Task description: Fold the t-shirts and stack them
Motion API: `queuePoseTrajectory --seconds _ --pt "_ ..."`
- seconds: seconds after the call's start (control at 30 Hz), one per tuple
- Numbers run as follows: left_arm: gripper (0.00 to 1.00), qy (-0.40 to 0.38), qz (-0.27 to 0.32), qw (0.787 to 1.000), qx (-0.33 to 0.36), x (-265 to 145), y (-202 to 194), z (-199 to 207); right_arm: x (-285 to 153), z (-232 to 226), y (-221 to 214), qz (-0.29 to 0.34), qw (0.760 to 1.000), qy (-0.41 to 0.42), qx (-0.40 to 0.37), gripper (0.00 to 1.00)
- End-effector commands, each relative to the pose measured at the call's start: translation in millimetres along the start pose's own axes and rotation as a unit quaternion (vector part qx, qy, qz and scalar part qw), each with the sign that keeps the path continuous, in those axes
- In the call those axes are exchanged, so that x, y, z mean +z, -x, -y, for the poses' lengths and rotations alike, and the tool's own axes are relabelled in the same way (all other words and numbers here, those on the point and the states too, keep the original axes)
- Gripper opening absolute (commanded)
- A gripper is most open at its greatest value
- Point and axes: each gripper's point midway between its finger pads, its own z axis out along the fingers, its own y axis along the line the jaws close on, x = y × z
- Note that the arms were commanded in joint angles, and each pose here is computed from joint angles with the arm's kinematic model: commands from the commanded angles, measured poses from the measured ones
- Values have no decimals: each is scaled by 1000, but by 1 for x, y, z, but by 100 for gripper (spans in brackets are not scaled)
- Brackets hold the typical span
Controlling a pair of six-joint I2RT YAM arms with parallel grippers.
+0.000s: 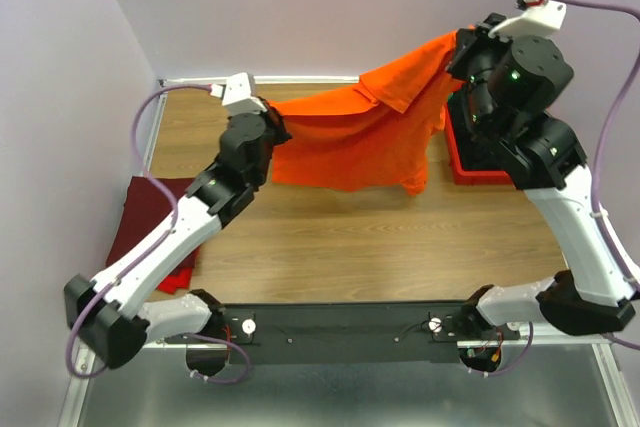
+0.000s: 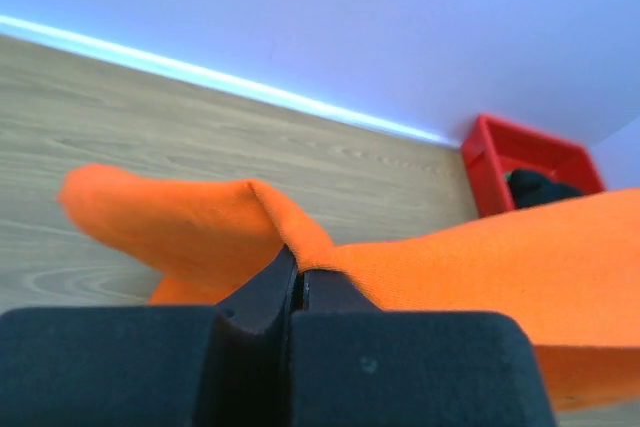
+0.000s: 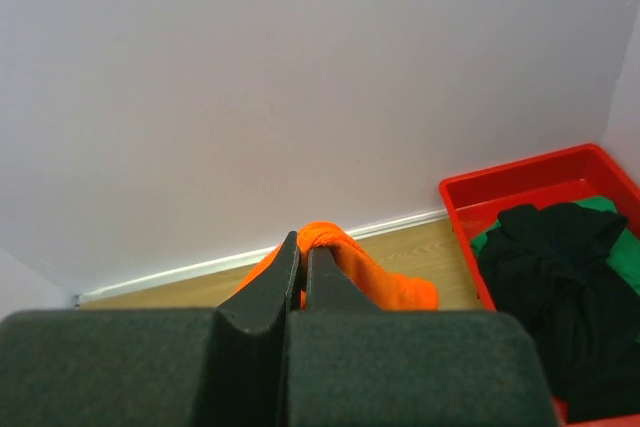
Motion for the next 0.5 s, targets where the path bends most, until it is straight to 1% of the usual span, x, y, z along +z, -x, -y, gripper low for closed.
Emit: queuePoseTrajectory --seconds 0.0,0.03,0.07,0.13,0.17,0.2,0.23,0.27,0.3,0.33,0.37,0.4,0.43,0.47 --pt "0 22 24 999 12 -29 38 -18 -18 5 5 3 999 28 42 0" --pt "0 16 38 999 5 -35 51 -17 -17 3 -2 -4 999 30 42 0" --pt "0 15 45 999 5 -36 58 -18 -12 0 -18 -19 999 31 34 1" --pt "0 12 58 998 6 -28 71 -19 -3 -8 -39 -39 998 38 37 1" --pt "0 13 61 998 5 -23 75 -20 9 -16 -57 -56 997 41 31 1" --pt "0 4 58 998 5 -16 77 -19 17 -27 -68 -72 994 68 44 1" --pt "0 14 61 998 5 0 80 -28 28 -31 -76 -83 992 81 54 1" --pt "0 11 72 997 1 7 89 -28 51 -15 -83 -91 991 69 64 1" --pt "0 2 76 997 4 23 89 -25 68 -29 -103 -125 982 106 88 1" --pt "0 0 78 997 6 33 90 -25 84 -28 -111 -135 980 112 97 1" --pt "0 1 94 996 5 42 106 -30 104 -14 -114 -138 979 104 105 1" --pt "0 -17 91 996 6 52 108 -24 112 -24 -102 -135 974 135 125 1" --pt "0 -15 102 995 8 72 117 -27 142 -17 -130 -156 971 127 126 1" --pt "0 -22 108 994 10 82 122 -26 155 -16 -132 -155 970 126 136 1"
